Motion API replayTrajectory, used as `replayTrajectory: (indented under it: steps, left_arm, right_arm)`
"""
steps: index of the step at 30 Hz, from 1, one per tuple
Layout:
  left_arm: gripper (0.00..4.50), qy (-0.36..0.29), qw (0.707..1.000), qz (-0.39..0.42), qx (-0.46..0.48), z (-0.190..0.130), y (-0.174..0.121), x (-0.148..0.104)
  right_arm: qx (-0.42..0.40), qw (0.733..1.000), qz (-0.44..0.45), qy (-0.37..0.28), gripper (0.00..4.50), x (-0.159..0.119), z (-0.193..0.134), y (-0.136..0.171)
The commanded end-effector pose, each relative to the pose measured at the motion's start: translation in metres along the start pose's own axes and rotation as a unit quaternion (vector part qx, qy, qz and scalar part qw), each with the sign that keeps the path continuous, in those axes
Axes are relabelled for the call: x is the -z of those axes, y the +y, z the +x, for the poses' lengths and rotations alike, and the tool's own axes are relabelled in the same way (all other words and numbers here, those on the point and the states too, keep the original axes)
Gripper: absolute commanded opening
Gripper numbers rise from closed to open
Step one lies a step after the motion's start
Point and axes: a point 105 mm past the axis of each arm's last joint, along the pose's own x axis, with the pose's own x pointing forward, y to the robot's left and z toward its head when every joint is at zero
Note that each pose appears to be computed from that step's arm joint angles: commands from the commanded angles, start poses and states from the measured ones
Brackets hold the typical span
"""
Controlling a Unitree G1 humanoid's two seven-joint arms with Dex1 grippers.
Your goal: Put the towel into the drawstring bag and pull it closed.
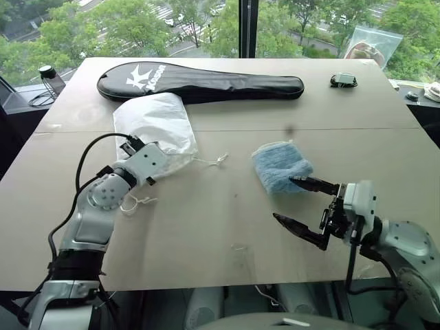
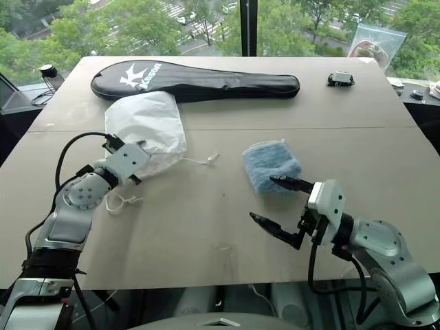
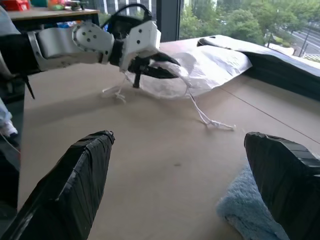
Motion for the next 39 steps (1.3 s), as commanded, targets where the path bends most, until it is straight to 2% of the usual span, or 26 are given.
replayTrajectory:
  steps: [1,2,4,5,8,14,17,19,21,24,27,29,30,35,37,39]
  left_arm:
    - [0.05,-0.017,0.969,-0.215,0.118,-0.008,0.006,-0.028]
    - [0.05,-0.013,0.955,-0.255,0.152,-0.01,0.006,-0.038]
    - [0.05,0.0,0.921,-0.337,0.196,-0.01,0.007,-0.058]
    - [0.05,0.006,0.912,-0.358,0.201,-0.009,0.007,-0.067]
    - [0.05,0.025,0.894,-0.401,0.2,-0.001,0.002,-0.084]
    - [0.05,0.037,0.878,-0.437,0.19,0.012,-0.015,-0.104]
    - [0.05,0.041,0.89,-0.418,0.175,0.016,-0.017,-0.111]
    - [0.05,0.071,0.903,-0.396,0.152,0.02,-0.016,-0.108]
    - [0.05,0.072,0.899,-0.403,0.151,0.023,-0.017,-0.112]
    - [0.05,0.068,0.892,-0.418,0.156,0.027,-0.019,-0.117]
    - [0.0,0.063,0.89,-0.424,0.156,0.03,-0.021,-0.119]
    - [0.0,0.06,0.885,-0.434,0.158,0.032,-0.021,-0.121]
    - [0.0,0.059,0.884,-0.436,0.158,0.033,-0.021,-0.121]
    - [0.0,0.057,0.877,-0.448,0.163,0.037,-0.021,-0.121]
    - [0.0,0.056,0.876,-0.45,0.163,0.039,-0.021,-0.121]
    - [0.0,0.055,0.875,-0.451,0.167,0.042,-0.022,-0.123]
  right_arm:
    - [0.035,0.998,-0.048,-0.021,4.5,-0.021,0.0,-0.014]
    - [0.072,0.995,-0.065,-0.008,4.5,-0.017,-0.002,-0.027]
    - [0.121,0.99,-0.04,0.057,4.5,0.004,-0.002,-0.05]
    - [0.142,0.985,-0.02,0.092,4.5,0.015,-0.001,-0.062]
    - [0.184,0.972,0.09,0.117,4.5,0.033,0.005,-0.091]
    - [0.199,0.953,0.136,0.185,4.5,0.057,0.024,-0.12]
    - [0.175,0.94,0.165,0.243,4.5,0.075,0.031,-0.116]
    - [0.167,0.924,0.162,0.303,4.5,0.092,0.03,-0.113]
    - [0.152,0.909,0.149,0.358,4.5,0.11,0.031,-0.111]
    - [0.135,0.902,0.143,0.384,4.5,0.123,0.037,-0.107]
    - [0.122,0.904,0.127,0.39,3.77,0.13,0.042,-0.105]
    - [0.108,0.913,0.131,0.371,2.93,0.127,0.047,-0.101]
    - [0.099,0.921,0.132,0.354,2.37,0.122,0.051,-0.098]
    - [0.064,0.951,0.124,0.276,0.3,0.093,0.06,-0.086]
    - [0.051,0.963,0.119,0.238,0.13,0.08,0.059,-0.079]
    - [0.023,0.977,0.14,0.161,0.12,0.053,0.058,-0.067]
